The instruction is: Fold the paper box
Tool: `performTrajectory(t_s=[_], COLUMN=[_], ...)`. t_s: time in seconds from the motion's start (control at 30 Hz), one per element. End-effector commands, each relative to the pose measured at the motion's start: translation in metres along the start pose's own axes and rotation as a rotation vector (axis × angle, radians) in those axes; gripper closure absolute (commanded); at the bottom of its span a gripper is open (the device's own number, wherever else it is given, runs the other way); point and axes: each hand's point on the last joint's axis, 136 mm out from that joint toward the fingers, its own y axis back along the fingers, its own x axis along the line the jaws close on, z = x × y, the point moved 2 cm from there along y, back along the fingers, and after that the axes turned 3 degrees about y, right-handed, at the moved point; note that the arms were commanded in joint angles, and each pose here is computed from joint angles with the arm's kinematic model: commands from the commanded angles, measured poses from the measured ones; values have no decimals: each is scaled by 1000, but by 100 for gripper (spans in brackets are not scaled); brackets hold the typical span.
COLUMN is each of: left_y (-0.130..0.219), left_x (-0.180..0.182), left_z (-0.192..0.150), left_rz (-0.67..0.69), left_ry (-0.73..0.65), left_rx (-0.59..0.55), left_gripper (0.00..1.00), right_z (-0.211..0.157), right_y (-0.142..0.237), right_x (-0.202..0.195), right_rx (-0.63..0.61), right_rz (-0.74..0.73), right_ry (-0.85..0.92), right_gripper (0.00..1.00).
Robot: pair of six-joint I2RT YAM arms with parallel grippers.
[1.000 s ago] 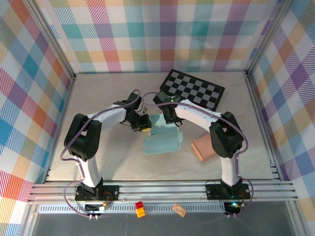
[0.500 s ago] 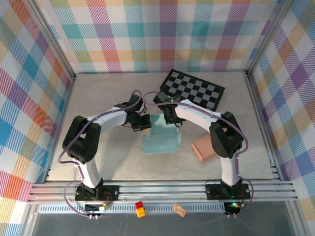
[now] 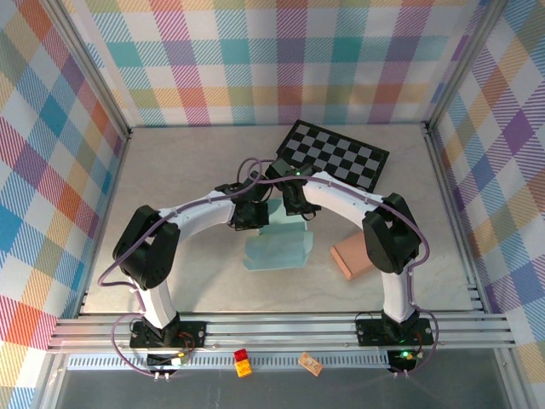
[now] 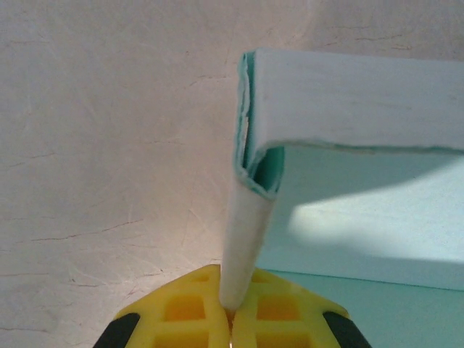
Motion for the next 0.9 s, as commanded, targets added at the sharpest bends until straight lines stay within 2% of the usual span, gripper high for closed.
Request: performTrajectory(t_s=[0.0,0.1,0.3,0.4,0.73,0.87], left_y=[-7,-12,-20,-19,-1,-7], left_x=[16,6,9,16,38,34], left_z=[1,-1,-6,-5,-8,-14], left_rz=[67,9,27,69,292,243], left_ry=[29,17,8,11,-8,26], left_rx=[-39,-20,8,-2,-128,-141], left_gripper=[98,88,88,100,100,100], right_z=[-13,-14,-13,-13,-16,-19], right_y=[0,-2,-1,-1,-2,-5], right_x=[11,10,10,10,14,16], right_rx=[65,69,70,69,97,113], right_rz=[36,34,31,28,44,54], right_ry=[19,19,22,21,-7,-16], right_gripper=[100,100,100,100,100,100])
